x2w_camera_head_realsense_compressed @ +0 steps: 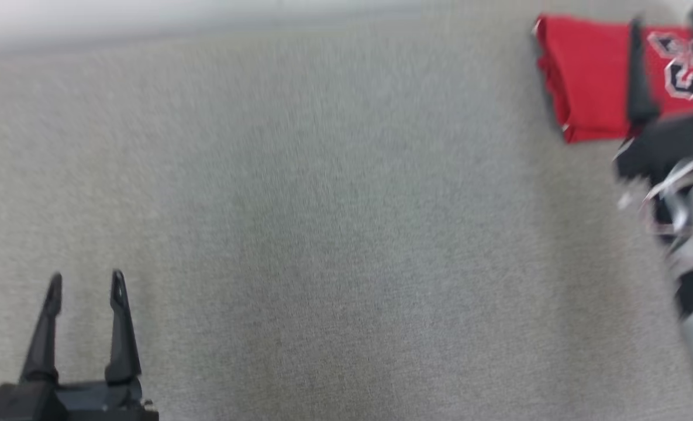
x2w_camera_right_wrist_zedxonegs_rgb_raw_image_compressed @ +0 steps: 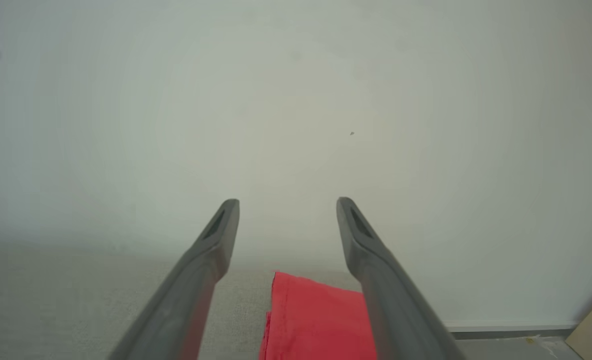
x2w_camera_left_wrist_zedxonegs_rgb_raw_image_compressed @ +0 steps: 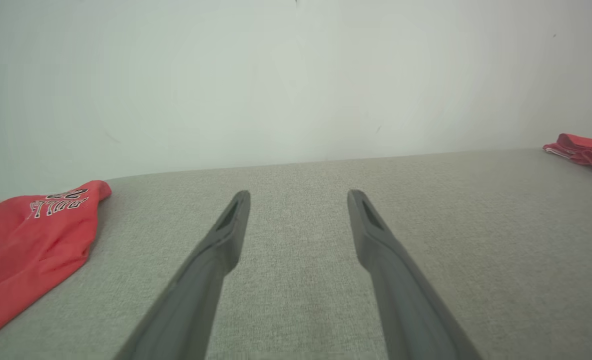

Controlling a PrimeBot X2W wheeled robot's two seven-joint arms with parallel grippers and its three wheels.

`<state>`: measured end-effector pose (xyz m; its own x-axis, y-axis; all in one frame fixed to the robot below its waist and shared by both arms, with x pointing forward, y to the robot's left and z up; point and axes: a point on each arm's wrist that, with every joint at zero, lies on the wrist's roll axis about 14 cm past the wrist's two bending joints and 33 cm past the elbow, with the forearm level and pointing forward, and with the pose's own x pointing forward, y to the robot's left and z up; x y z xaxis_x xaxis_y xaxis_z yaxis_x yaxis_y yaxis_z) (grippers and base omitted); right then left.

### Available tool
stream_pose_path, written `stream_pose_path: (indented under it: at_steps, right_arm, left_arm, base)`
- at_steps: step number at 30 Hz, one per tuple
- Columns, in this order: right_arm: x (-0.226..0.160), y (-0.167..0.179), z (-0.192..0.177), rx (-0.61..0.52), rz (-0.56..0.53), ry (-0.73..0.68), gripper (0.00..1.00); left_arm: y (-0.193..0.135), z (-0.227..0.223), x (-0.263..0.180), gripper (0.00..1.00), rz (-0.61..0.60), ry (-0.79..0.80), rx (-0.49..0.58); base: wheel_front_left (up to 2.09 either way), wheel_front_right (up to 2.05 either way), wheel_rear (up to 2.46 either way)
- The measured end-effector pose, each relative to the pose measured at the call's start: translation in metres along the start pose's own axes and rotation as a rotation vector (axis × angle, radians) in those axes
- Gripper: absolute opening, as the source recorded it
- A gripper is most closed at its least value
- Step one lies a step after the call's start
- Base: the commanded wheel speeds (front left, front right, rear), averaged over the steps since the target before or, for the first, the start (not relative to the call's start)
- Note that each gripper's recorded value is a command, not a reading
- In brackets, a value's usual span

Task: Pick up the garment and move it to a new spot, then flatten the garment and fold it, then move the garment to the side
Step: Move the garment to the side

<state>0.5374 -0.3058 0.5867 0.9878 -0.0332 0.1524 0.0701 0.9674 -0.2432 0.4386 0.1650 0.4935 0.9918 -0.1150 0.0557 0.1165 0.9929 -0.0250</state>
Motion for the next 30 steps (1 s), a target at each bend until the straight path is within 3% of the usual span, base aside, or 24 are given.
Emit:
stream_pose_path:
  at_steps: [15, 30]
  right_arm:
    - [-0.13, 0.068, 0.008, 0.255, 0.034, -0.01, 1.0]
    - [-0.185, 0.12, -0.009, 0.366, 0.085, 0.046, 1.0]
  left_arm:
    - [0.0, 0.031, -0.06, 1.0, 0.041, -0.033, -0.018]
    - [0.037, 0.039, -0.094, 1.0, 0.154, -0.052, 0.004]
  base:
    - [0.0, 0.0, 0.0]
    - [0.0, 0.0, 0.0]
